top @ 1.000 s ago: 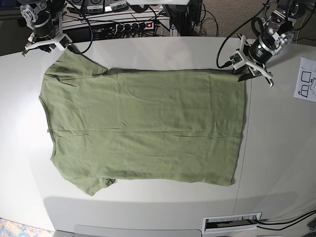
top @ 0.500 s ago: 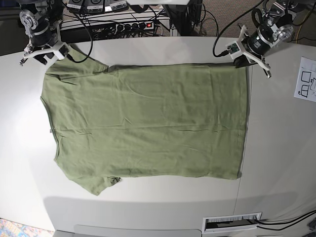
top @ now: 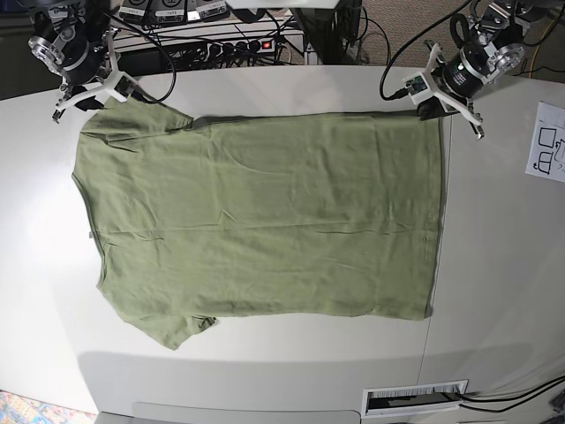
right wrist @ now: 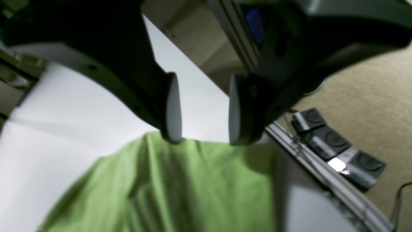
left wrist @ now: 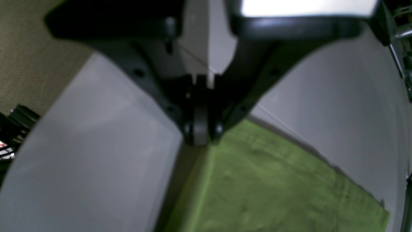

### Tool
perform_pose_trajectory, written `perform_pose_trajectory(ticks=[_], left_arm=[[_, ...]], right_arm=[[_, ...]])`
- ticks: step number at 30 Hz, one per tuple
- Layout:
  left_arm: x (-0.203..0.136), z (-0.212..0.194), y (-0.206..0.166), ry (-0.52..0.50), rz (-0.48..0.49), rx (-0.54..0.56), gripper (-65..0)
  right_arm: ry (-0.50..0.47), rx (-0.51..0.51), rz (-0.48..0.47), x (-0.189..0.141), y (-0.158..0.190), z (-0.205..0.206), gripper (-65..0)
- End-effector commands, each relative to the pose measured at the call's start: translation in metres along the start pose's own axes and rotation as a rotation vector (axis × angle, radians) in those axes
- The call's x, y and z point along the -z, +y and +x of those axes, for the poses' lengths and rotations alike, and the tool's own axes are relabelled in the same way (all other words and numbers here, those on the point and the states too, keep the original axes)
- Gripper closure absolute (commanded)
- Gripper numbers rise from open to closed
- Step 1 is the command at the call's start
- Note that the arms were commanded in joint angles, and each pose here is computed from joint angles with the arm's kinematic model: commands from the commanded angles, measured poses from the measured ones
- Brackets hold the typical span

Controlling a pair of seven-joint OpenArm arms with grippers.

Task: Fold the T-shirt properly
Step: 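Grasp the green shirt's side edge with both grippers and pull it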

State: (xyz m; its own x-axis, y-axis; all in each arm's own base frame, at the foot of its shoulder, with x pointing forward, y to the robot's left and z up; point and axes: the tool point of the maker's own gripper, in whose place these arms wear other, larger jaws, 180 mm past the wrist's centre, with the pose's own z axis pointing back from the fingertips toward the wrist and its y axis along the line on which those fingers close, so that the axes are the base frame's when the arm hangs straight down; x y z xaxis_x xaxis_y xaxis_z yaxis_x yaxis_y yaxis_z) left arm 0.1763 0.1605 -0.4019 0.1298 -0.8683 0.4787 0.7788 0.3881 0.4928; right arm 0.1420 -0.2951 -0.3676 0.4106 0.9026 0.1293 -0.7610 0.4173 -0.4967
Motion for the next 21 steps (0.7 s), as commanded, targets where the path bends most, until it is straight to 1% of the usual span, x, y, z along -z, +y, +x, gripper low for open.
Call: perform_pose_trajectory(ticks=[1, 7, 13, 18, 19, 21], left_arm=[[-0.003, 0.001, 0.003, -0.005, 0.001, 0.016, 0.0], [-0.003, 0.002, 0.003, -0.008, 0.001, 0.016, 0.0], [-0.003, 0.002, 0.003, -0.008, 0.001, 0.016, 0.0], [-0.003, 0.002, 0.003, -0.008, 0.001, 0.016, 0.0], [-0.003, 0.002, 0.003, -0.008, 0.001, 0.016, 0.0], [-0.003, 0.001, 0.003, -0.003, 0.001, 0.016, 0.0]], right_arm=[[-0.022, -0.019, -0.022, -0.003, -0.009, 0.005, -25.5], [-0.039, -0.023, 0.033, 0.001, 0.006, 0.009, -25.5], [-0.007, -0.008, 0.09, 0.027, 0.021, -0.001, -25.5], [0.029, -0.018, 0.082, 0.036, 0.016, -0.001, -25.2], [0.035, -0.019, 0.078, 0.036, 0.015, -0.002, -22.9], [0.053, -0.02, 0.078, 0.036, 0.015, -0.005, -11.6]])
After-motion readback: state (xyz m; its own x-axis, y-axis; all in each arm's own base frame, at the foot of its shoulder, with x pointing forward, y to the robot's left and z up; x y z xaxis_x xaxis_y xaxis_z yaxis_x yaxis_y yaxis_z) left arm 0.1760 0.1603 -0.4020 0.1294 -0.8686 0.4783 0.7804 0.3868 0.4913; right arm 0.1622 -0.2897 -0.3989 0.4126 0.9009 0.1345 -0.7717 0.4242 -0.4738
